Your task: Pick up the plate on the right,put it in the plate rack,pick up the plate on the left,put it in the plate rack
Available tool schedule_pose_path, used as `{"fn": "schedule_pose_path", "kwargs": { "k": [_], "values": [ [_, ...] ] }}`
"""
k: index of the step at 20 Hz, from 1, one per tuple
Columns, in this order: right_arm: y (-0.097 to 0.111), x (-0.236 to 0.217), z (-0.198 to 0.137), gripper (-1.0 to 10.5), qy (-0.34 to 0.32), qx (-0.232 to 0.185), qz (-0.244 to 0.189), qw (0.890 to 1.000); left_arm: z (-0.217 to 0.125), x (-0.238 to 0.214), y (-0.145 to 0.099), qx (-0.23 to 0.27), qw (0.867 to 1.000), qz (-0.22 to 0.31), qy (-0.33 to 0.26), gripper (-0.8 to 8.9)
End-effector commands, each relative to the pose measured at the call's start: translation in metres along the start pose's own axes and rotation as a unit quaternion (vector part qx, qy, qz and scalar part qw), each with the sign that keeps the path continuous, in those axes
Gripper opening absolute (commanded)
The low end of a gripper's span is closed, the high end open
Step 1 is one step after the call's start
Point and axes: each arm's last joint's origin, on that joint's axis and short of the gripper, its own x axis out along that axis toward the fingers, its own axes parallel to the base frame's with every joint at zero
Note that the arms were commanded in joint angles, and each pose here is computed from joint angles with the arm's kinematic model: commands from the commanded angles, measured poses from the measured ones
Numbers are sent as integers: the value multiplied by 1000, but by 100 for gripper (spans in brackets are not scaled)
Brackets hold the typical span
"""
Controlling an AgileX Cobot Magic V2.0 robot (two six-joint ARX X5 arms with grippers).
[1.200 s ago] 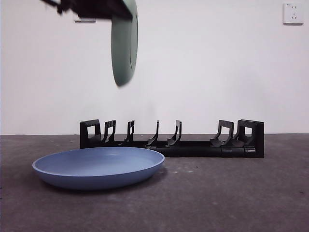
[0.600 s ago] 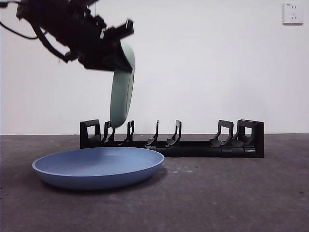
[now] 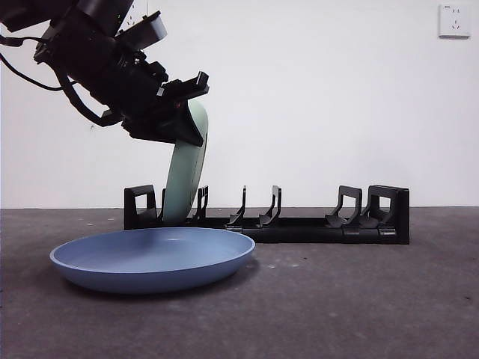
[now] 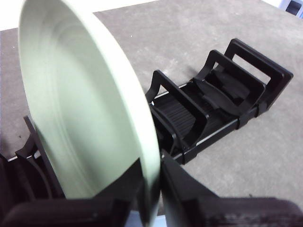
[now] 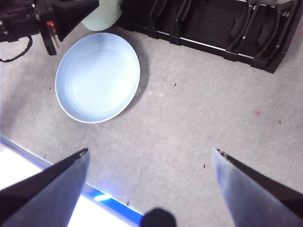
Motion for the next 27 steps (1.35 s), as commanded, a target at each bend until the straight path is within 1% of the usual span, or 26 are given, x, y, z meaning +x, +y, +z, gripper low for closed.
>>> {"fn": "schedule_pose_path", "kwargs": {
  "k": [1, 2, 6, 9, 14, 16, 18, 20, 23, 24, 25, 26, 27],
  "values": [
    [0, 1, 0, 442, 0, -7, 2, 1000, -2, 1, 2, 14, 1000, 1, 8, 169],
    [0, 1, -1, 442, 0, -7, 2, 1000, -2, 1, 2, 16, 1000, 1, 9, 226],
    [0, 1, -1, 442, 0, -9, 2, 1000, -2, 0, 1, 15, 1000, -4, 13, 229],
    [0, 2, 0, 442, 0, -9, 2, 1000, 4, -7, -3, 17, 999, -29, 2, 229],
    [0, 2, 2, 442, -10, -12, 2, 1000, 28, -46, -10, 29, 999, -30, -28, 230],
    [-1, 4, 5, 442, -15, -10, 2, 1000, 38, -73, -15, 53, 998, -30, -35, 237],
    [-3, 12, 10, 442, -12, -4, 13, 1000, 45, -106, -21, 83, 995, -31, -38, 344],
    [-1, 27, 19, 442, -1, -6, 27, 1000, 45, -143, -29, 139, 989, -35, -27, 415],
    [7, 63, 34, 442, 20, -15, 44, 999, 36, -193, -39, 228, 973, -43, -5, 415],
    [12, 80, 40, 442, 33, -18, 52, 998, 32, -207, -42, 251, 967, -46, 1, 415],
    [16, 96, 44, 442, 45, -22, 57, 997, 28, -218, -44, 263, 964, -46, 6, 415],
    [20, 114, 48, 442, 57, -29, 53, 997, 24, -228, -45, 271, 962, -39, 13, 415],
    [25, 133, 50, 442, 72, -34, 40, 996, 20, -237, -46, 275, 961, -32, 21, 415]
  ]
}}
